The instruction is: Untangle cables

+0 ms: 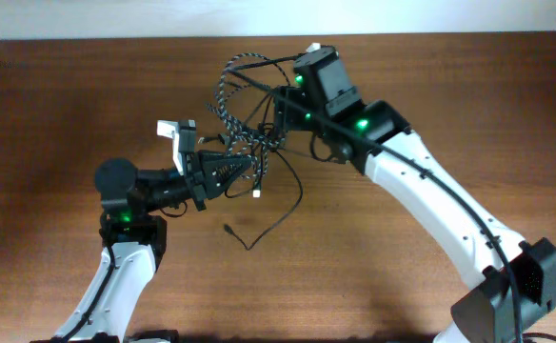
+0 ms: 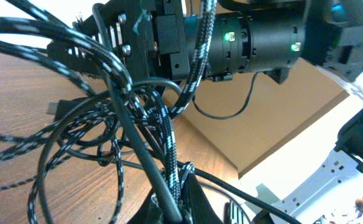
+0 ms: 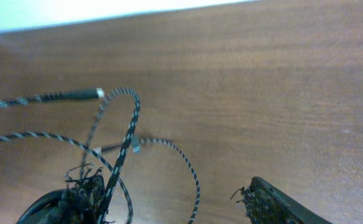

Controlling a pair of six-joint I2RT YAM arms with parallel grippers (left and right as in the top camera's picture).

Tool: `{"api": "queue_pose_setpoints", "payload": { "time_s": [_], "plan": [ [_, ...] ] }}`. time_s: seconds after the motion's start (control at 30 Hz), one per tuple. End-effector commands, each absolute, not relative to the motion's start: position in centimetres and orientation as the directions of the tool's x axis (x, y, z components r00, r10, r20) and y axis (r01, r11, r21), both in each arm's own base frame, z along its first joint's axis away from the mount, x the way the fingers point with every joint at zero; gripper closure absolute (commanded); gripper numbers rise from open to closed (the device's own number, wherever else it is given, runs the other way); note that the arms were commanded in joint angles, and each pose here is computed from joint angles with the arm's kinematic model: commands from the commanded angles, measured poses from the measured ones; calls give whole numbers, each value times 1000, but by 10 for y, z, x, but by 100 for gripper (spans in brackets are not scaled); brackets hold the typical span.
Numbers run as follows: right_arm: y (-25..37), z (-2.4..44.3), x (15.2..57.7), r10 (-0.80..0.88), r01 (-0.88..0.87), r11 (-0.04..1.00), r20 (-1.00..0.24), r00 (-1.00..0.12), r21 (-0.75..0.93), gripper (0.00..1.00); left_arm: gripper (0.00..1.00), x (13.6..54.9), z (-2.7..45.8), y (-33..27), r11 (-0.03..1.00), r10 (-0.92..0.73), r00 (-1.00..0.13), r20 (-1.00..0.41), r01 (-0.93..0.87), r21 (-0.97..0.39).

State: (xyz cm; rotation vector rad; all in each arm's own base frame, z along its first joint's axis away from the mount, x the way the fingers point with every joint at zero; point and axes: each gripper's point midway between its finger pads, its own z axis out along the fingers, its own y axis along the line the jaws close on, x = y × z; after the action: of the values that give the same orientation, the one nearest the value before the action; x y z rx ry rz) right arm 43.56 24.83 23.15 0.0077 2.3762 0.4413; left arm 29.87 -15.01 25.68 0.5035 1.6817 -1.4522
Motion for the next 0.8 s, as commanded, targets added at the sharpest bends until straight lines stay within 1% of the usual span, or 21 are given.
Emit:
{"api": "queue_pose_setpoints", "payload": {
  "time_s": [0.0,0.1,0.13,0.17,0.2,0.23,0.27,0.3,0.37,0.4,0.43,0.47,0.53,0.57,0.6,0.63,0.7,0.77],
  "plan": [
    [-27,246,496,452,560,814,-770,-449,151,28,91,243,247,-153,62,-43,-573,-819,816,-574],
    [-107,236,485,564,636,742,-708,-425,210,28,86,242,244,-153,64,-41,-536,-843,841,-538],
    [-122,235,482,562,639,743,-705,-432,201,27,86,242,244,-153,66,-39,-509,-860,858,-510],
    [-142,233,474,582,671,715,-697,-418,196,27,86,242,244,-153,68,-35,-460,-887,884,-462],
    [-148,230,470,567,662,730,-692,-447,170,27,86,245,245,-153,84,-41,-430,-902,898,-432],
    [-148,230,470,563,651,739,-689,-457,173,26,85,250,245,-152,111,-57,-429,-902,895,-432],
    [-138,229,475,570,617,758,-673,-471,211,23,78,259,245,-151,157,-82,-425,-901,888,-433],
    [-125,229,479,575,574,778,-654,-491,253,23,75,263,246,-150,178,-95,-423,-901,883,-434],
    [-118,230,482,568,556,789,-655,-498,261,16,57,264,246,-150,182,-97,-423,-901,883,-434],
    [-131,230,479,564,591,774,-671,-481,227,16,27,264,245,-150,181,-97,-430,-898,879,-440],
    [-155,231,469,579,668,721,-690,-435,183,6,1,264,243,-150,181,-99,-453,-886,868,-463],
    [-190,233,450,587,772,625,-721,-368,115,1,1,264,239,-150,180,-102,-484,-869,851,-494],
    [-234,236,428,559,867,498,-773,-299,26,1,0,265,238,-150,185,-106,-494,-863,843,-506],
    [-259,233,416,545,907,422,-793,-272,-21,1,1,267,238,-150,192,-110,-493,-863,841,-505],
    [-280,226,411,544,927,372,-800,-252,-39,1,0,267,238,-149,195,-111,-493,-863,841,-505],
    [-305,211,413,537,933,357,-805,-251,-53,1,1,267,238,-149,195,-112,-493,-863,840,-506],
    [-343,185,426,486,922,372,-824,-293,-108,1,1,267,238,-149,195,-111,-493,-863,840,-506],
    [-369,153,441,460,880,457,-813,-358,-129,1,1,273,238,-148,226,-129,-489,-862,832,-506]
  ]
}}
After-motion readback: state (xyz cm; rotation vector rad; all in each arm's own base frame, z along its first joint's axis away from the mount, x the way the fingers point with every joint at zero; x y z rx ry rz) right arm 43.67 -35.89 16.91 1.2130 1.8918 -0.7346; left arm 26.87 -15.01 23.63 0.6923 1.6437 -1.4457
